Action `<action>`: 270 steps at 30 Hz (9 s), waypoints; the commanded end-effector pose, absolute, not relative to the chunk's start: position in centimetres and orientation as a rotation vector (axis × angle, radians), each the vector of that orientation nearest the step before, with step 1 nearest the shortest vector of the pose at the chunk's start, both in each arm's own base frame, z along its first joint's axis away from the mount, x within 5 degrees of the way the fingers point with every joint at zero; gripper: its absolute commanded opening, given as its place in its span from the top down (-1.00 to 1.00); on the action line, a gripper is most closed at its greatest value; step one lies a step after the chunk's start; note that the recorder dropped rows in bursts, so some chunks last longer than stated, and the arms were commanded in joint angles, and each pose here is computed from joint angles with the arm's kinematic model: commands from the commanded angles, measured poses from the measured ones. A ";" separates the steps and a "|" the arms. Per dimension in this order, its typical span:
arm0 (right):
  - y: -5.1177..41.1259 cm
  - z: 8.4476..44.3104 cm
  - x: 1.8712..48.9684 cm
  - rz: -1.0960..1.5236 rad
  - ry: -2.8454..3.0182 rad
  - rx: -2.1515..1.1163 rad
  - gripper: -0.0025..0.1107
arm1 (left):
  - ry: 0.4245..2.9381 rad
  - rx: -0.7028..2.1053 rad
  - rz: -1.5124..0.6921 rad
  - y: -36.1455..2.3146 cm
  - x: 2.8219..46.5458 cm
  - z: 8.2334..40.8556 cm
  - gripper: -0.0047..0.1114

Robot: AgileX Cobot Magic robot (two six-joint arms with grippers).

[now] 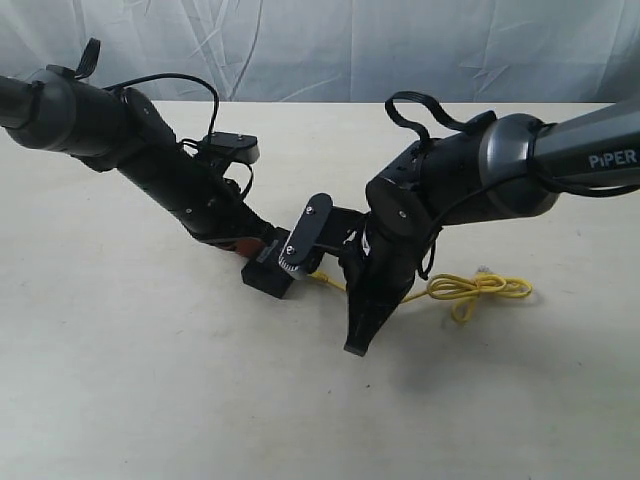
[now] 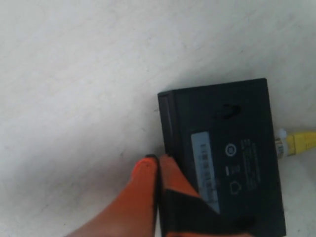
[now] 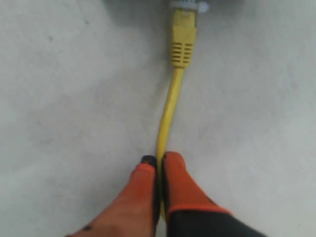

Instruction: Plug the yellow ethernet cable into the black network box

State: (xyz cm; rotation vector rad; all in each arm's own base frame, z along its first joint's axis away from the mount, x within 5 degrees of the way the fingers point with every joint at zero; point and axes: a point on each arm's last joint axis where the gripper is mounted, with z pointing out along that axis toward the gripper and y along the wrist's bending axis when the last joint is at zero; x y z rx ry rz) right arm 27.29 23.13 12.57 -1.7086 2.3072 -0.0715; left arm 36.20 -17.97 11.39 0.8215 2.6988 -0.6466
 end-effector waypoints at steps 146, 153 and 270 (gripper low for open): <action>23.5 13.2 26.8 -0.057 2.308 -1.724 0.97 | 2.705 0.853 -0.650 -18.1 36.0 11.4 0.92; 23.4 13.2 26.9 -0.064 2.326 -1.697 0.97 | 2.705 0.853 -0.650 -18.1 36.0 11.4 0.92; 24.8 14.2 26.8 0.148 2.401 -1.396 0.14 | 2.730 0.913 -0.719 -18.1 34.9 11.8 0.92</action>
